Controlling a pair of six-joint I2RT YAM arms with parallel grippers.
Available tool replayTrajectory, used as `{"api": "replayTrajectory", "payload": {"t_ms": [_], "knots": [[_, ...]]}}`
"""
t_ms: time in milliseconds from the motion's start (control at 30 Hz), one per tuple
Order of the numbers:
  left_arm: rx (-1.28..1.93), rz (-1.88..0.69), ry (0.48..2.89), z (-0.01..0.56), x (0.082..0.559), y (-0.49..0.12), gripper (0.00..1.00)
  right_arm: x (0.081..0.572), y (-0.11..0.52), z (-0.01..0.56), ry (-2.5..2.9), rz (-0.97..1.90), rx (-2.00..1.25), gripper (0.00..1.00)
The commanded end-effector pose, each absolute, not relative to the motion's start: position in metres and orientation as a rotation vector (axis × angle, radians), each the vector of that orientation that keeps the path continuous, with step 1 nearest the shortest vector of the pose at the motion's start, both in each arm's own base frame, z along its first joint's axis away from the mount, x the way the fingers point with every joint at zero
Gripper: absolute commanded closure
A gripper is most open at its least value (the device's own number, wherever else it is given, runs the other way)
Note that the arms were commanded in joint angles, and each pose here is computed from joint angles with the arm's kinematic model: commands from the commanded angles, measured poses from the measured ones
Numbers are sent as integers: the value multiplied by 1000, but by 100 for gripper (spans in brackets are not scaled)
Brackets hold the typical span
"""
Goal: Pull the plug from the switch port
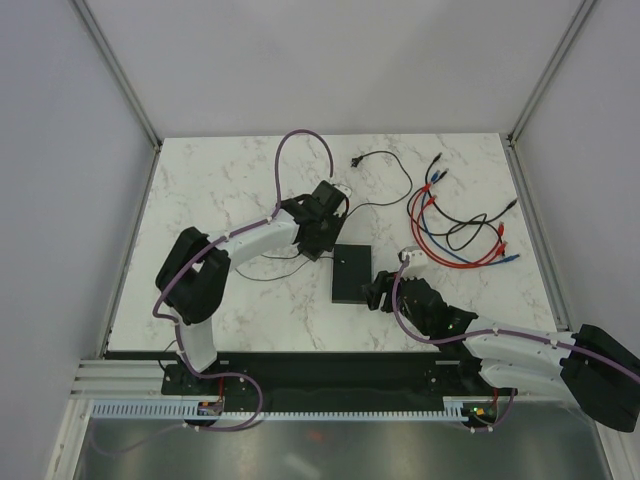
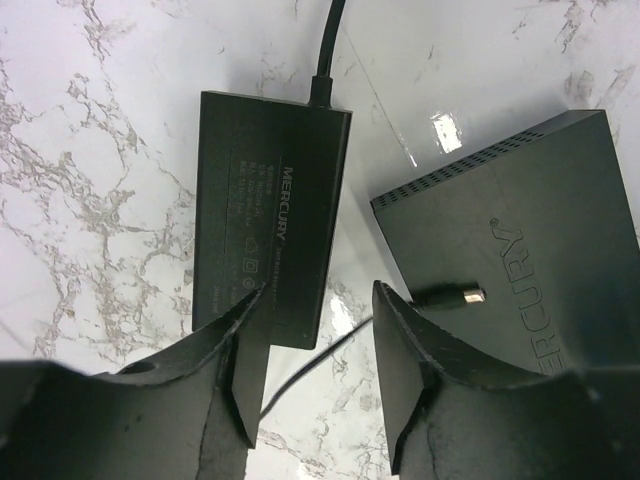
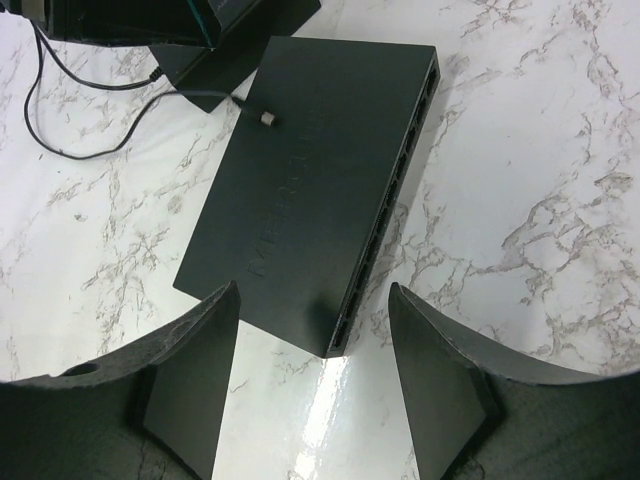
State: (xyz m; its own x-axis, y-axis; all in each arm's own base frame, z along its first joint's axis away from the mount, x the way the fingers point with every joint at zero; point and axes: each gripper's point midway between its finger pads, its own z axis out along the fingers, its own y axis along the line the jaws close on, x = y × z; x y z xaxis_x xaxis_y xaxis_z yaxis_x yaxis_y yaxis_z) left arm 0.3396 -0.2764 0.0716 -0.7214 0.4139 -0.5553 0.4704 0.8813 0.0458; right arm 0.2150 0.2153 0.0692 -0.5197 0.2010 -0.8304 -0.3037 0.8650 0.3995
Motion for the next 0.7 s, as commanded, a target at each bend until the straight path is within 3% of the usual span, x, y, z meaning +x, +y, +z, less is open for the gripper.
{"api": "replayTrajectory", "payload": {"t_ms": [0, 267, 467, 667], "knots": [[644, -156, 2451, 85, 339, -280, 47, 219, 222, 81, 1984, 671, -56, 31], [495, -106, 2438, 108, 339, -265, 37, 218, 223, 81, 1984, 677, -61, 30], [375, -83, 2469, 116, 309, -234, 28, 218, 225, 80, 1989, 681, -73, 30], [452, -154, 2535, 99, 266, -229, 31, 218, 225, 80, 1987, 684, -74, 30]]}}
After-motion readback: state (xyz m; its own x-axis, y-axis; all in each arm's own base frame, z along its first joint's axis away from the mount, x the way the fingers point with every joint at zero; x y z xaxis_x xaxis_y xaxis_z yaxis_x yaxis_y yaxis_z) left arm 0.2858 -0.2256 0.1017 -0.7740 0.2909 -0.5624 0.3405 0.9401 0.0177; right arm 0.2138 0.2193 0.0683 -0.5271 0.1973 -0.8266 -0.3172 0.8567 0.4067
